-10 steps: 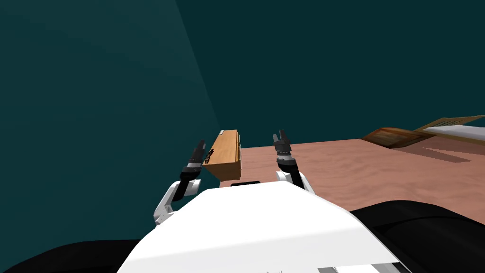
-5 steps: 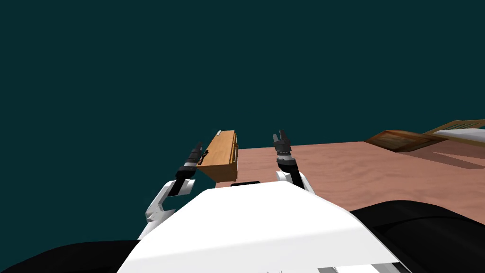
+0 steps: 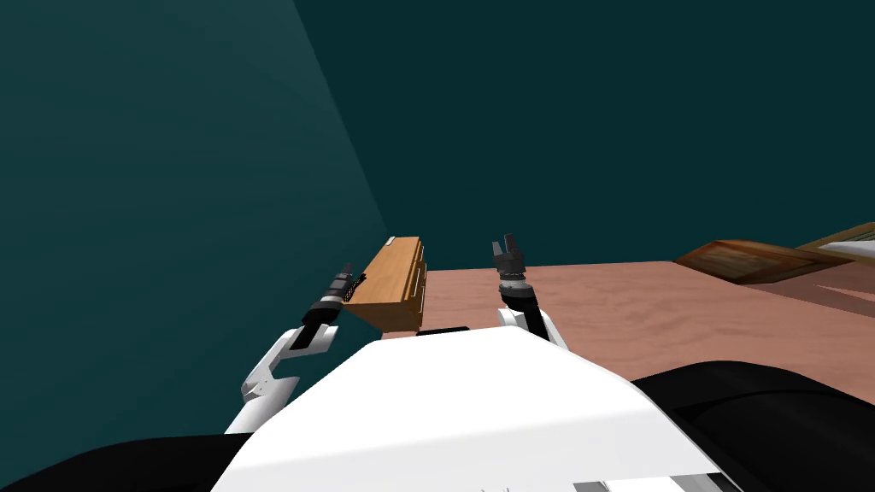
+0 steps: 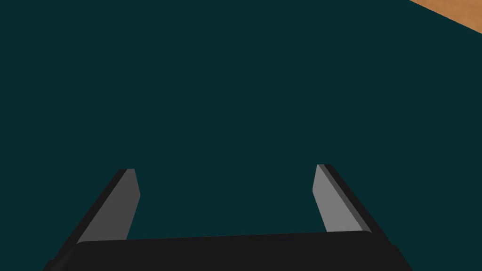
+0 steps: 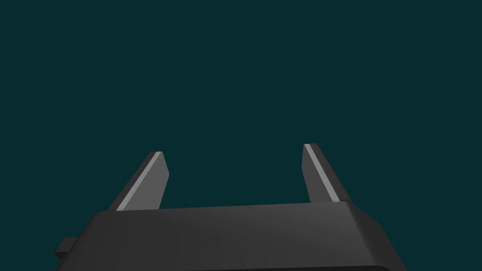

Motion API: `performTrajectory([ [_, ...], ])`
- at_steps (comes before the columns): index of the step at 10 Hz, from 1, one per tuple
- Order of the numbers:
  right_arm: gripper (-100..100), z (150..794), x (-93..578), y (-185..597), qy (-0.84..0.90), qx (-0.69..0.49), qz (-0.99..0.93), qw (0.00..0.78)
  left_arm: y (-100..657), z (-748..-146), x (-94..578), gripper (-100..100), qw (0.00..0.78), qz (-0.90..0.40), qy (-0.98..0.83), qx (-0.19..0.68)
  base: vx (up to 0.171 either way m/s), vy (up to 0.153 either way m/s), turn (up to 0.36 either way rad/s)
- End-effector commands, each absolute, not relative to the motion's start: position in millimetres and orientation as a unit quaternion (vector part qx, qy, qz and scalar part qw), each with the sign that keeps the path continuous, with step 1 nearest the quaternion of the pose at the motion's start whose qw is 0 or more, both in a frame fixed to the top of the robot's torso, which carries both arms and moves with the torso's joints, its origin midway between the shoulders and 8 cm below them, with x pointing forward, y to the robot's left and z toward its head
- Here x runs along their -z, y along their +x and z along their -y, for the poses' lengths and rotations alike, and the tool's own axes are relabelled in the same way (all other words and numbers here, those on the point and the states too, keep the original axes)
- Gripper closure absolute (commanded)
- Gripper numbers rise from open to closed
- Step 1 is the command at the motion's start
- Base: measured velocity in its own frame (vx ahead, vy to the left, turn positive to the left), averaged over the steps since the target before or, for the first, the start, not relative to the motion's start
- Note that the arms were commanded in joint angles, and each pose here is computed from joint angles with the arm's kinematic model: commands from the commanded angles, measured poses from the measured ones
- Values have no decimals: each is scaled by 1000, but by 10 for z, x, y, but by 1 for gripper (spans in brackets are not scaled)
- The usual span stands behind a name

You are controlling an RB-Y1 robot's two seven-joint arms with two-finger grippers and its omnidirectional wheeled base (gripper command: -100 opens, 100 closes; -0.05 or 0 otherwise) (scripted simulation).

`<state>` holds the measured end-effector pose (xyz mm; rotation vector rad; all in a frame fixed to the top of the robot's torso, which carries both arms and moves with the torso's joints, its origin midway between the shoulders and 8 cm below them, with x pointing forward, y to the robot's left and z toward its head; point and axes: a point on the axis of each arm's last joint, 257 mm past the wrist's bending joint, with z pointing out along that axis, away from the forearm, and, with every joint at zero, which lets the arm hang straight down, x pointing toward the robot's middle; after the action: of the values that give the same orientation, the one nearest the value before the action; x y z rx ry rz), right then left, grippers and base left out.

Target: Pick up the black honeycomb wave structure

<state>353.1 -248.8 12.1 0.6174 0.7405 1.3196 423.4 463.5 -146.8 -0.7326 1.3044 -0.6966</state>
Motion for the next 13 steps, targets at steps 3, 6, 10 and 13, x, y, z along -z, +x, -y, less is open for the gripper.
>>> performTrajectory([
  [3, 0, 2488, -122, 3531, 275, -589, -330, 684, 4179, -5106, 1703, -100, 662, -589, -378, 269, 65, -109, 23],
  [6, 0, 2488, -121, 3531, 275, -589, -330, 684, 4082, -5663, 1859, -100, 648, -581, -433, 233, 129, -155, 62],
  [10, 0, 2488, -121, 3531, 275, -589, -331, 684, 3957, -6022, 2032, -100, 636, -575, -472, 207, 77, -73, 37],
  [13, 0, 2488, -122, 3531, 275, -589, -330, 684, 3753, -6541, 2158, -100, 620, -549, -532, 178, 116, -100, 57],
])
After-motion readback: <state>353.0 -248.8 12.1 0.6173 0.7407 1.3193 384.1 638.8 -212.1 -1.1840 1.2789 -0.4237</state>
